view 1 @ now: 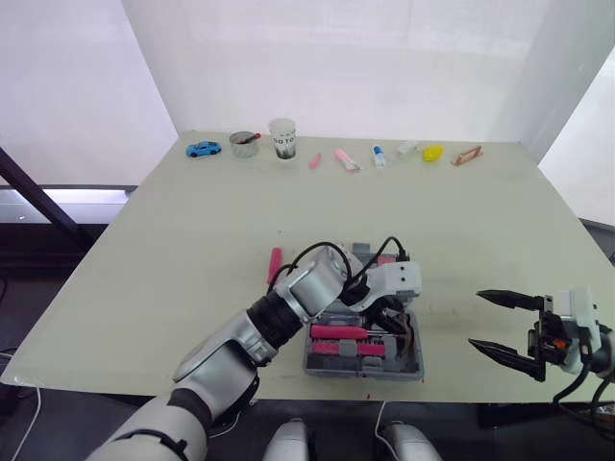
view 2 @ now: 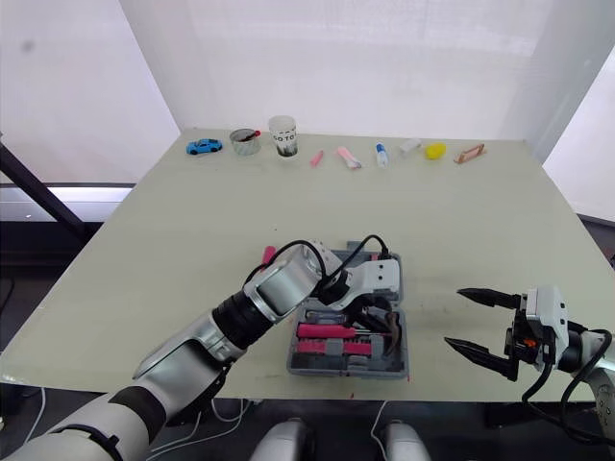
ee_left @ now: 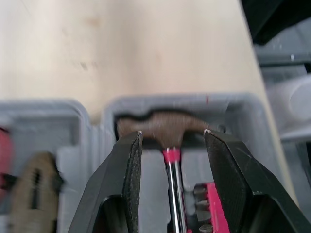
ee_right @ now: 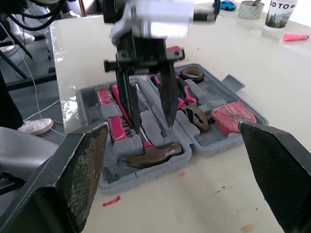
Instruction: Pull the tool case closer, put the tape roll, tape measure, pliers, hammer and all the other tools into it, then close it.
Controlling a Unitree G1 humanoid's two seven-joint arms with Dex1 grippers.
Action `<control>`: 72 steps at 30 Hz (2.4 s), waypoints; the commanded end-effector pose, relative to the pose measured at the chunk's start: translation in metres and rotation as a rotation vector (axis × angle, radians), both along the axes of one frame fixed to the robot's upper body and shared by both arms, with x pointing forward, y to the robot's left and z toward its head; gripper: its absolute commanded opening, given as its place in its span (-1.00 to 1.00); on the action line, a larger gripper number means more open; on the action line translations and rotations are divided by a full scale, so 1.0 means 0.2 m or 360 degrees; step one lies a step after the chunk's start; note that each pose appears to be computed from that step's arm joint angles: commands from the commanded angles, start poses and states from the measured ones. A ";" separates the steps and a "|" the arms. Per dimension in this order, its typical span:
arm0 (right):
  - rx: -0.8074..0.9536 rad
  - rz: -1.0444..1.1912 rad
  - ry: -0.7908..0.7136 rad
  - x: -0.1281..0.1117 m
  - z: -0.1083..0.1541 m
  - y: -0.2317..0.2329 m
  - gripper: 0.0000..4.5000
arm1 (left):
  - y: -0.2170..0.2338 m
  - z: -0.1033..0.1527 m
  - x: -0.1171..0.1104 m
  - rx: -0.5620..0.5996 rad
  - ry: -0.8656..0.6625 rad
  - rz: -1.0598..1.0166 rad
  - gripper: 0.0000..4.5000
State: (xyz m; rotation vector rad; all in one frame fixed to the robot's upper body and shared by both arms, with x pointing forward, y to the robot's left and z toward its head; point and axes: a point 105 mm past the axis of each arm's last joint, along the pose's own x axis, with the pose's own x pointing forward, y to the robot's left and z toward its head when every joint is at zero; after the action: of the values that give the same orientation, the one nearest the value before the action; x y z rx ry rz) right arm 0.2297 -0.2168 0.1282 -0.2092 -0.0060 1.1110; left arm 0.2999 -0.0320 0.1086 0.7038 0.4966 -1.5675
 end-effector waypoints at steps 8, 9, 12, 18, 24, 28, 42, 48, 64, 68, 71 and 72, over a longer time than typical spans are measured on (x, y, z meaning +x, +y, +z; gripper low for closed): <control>0.0016 0.0029 -0.0068 0.01 0.05 0.01 1.00 | 0.21 0.22 0.06 -0.0671 -0.0018 0.0103 -0.04; 0.0017 0.0030 -0.0068 0.01 0.05 0.02 1.00 | 0.24 0.21 0.07 -0.0673 -0.0028 0.0116 -0.04; 0.0020 0.0040 -0.0069 0.02 0.05 0.02 1.00 | 0.31 0.15 0.09 -0.0661 0.0009 0.0166 -0.04; 0.0024 0.0073 -0.0064 0.03 0.04 0.04 1.00 | 0.42 0.07 0.06 -0.0726 0.0178 0.0172 -0.70; 0.0024 0.0085 -0.0064 0.04 0.04 0.04 1.00 | 0.46 -0.04 0.06 -0.0629 0.0155 0.0177 -0.98; 0.0021 0.0090 -0.0064 0.05 0.04 0.04 1.00 | 0.46 -0.10 0.06 -0.0594 0.0151 0.0177 -0.98; 0.0002 0.0075 -0.0071 0.04 0.04 0.04 1.00 | 0.47 -0.32 0.00 -0.0410 0.0180 0.0144 -0.98; -0.0012 0.0078 -0.0078 0.05 0.04 0.04 1.00 | 0.51 -0.41 0.00 -0.0336 0.0215 0.0190 -0.98; 0.0179 -0.0130 -0.0086 0.12 0.04 0.02 1.00 | 0.52 0.13 0.13 -0.1121 -0.0068 0.0500 -0.98; 0.0217 -0.0238 -0.0065 0.13 0.02 -0.01 1.00 | 0.65 0.20 0.13 -0.1224 -0.0159 0.0622 -0.98; 0.0208 -0.0375 -0.0046 0.14 -0.02 -0.06 1.00 | 0.82 0.18 0.15 -0.1247 -0.0191 0.0867 -0.98; 0.0206 -0.0401 -0.0046 0.13 -0.03 -0.07 1.00 | 0.86 0.17 0.15 -0.1245 -0.0203 0.0932 -0.98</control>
State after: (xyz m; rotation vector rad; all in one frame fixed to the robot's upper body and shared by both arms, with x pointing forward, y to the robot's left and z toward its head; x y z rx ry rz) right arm 0.2560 -0.2203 0.1136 -0.0803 -0.0399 0.9100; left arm 0.3297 0.1287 0.1304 0.0387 0.0102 -1.0728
